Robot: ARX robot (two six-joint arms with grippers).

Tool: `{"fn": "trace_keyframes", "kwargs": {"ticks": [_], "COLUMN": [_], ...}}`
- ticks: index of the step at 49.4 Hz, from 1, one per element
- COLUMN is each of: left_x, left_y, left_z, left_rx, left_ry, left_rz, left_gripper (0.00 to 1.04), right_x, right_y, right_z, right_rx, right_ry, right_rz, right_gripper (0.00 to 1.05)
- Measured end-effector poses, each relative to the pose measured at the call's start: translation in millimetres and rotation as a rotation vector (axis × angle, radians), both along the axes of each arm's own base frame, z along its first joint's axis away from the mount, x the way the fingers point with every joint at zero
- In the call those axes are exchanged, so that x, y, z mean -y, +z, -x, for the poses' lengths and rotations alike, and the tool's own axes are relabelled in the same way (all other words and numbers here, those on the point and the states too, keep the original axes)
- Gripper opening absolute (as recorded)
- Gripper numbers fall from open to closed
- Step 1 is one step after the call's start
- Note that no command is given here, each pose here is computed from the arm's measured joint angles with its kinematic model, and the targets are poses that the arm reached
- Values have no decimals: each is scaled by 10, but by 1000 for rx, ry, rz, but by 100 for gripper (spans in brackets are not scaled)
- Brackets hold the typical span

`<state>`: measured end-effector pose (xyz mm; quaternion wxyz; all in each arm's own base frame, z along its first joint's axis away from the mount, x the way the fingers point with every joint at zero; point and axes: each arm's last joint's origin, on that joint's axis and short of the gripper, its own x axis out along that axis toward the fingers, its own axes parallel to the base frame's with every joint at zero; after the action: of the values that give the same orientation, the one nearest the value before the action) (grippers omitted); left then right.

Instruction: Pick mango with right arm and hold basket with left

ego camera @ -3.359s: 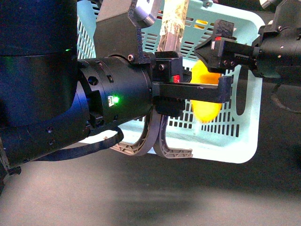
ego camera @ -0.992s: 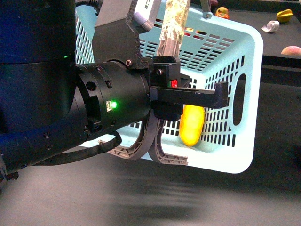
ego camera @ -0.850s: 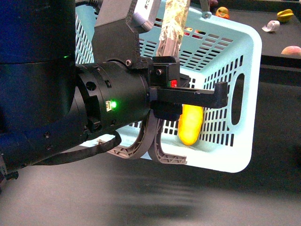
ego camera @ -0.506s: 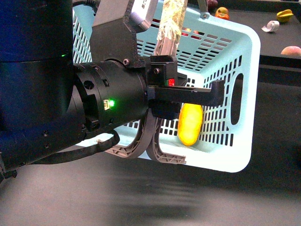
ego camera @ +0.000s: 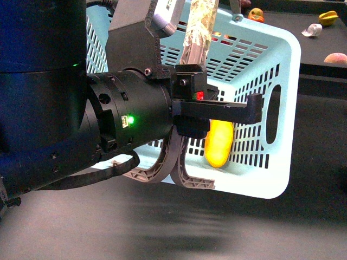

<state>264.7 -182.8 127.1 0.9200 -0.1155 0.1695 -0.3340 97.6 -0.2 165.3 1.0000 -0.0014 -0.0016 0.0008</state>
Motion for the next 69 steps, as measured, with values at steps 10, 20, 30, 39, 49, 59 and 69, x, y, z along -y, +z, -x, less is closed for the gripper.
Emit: {"fn": "trace_keyframes", "kwargs": {"ticks": [10, 20, 30, 39, 49, 59, 69], "left_x": [33, 90, 3, -177, -403, -508, -432], "left_y": [20, 249, 152, 41, -58, -299, -400], "left_z": [-124, -490, -729, -937, -1185, -1347, -1425], "left_rx": [143, 64, -117, -259, -304, -313, -322], "left_ry": [123, 395, 643, 915, 1132, 1246, 1270], "left_rz": [-4, 145, 324, 551, 762, 861, 864], "left_gripper": [6, 6, 6, 6, 6, 6, 16], "right_x": [0, 0, 0, 0, 0, 0, 0], "right_y": [0, 0, 0, 0, 0, 0, 0], "right_z": [0, 0, 0, 0, 0, 0, 0], "right_rx": [0, 0, 0, 0, 0, 0, 0], "right_ry": [0, 0, 0, 0, 0, 0, 0], "right_rz": [0, 0, 0, 0, 0, 0, 0], "right_gripper": [99, 97, 97, 97, 97, 97, 97]}}
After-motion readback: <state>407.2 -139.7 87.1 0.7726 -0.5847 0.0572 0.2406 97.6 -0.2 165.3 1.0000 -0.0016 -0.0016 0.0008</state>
